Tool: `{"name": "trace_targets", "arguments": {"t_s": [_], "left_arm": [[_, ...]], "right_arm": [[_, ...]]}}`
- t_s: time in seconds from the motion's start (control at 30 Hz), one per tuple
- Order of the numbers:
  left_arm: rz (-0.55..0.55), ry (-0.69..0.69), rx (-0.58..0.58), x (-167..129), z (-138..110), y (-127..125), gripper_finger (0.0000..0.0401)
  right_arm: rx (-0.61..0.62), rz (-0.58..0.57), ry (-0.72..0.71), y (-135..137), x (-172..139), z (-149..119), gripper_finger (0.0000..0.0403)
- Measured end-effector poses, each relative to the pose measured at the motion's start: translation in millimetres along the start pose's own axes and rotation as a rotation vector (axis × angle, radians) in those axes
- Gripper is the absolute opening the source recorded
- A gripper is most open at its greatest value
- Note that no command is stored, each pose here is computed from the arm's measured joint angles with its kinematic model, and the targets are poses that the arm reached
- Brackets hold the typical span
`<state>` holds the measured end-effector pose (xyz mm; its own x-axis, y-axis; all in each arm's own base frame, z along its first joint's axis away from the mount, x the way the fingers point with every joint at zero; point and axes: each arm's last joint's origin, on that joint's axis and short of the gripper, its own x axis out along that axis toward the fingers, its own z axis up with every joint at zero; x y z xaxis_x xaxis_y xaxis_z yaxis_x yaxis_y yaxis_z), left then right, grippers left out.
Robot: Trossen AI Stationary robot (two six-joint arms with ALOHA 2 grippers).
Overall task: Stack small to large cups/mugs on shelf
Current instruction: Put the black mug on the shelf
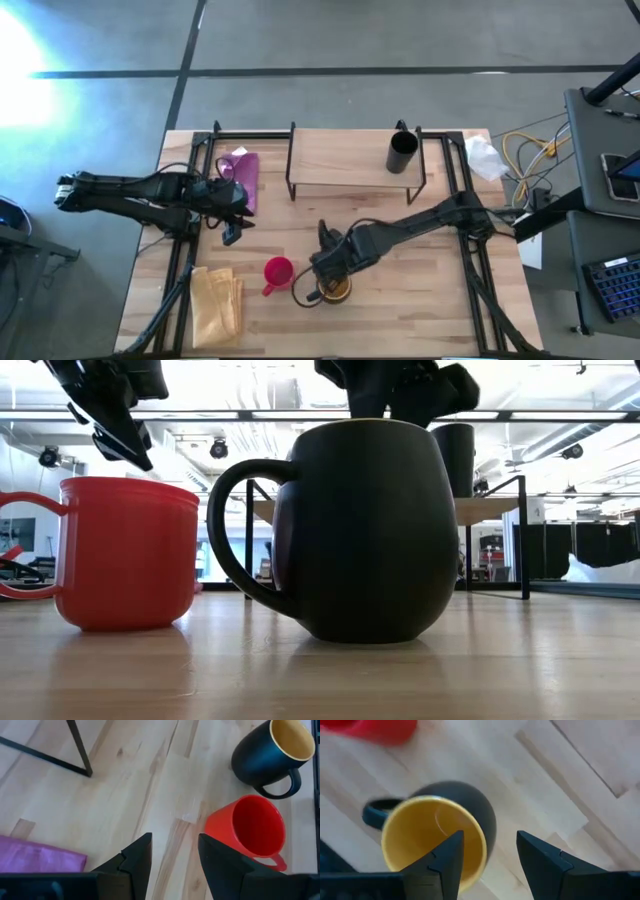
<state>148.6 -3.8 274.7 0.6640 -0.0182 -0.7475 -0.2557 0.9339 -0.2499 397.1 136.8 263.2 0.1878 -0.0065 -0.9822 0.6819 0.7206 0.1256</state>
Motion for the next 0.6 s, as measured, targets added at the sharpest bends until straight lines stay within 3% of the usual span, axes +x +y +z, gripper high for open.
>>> {"name": "trace_targets", "arguments": {"t_s": [0.13,0.37,0.6], "left_arm": [[0.016,0.008,-0.010,-5,-4,2,0.0146],[0.064,0.021,-0.026,-11,-10,6,0.0146],[0.080,0.017,-0.026,-12,-11,6,0.0146]], "right_arm": [[-0.081,-0.007,0.076,-6,7,2,0.0175],[-0.112,0.002,0.127,-8,19,1,0.0159],[-0.124,0.079,0.148,-9,29,8,0.0109]]}}
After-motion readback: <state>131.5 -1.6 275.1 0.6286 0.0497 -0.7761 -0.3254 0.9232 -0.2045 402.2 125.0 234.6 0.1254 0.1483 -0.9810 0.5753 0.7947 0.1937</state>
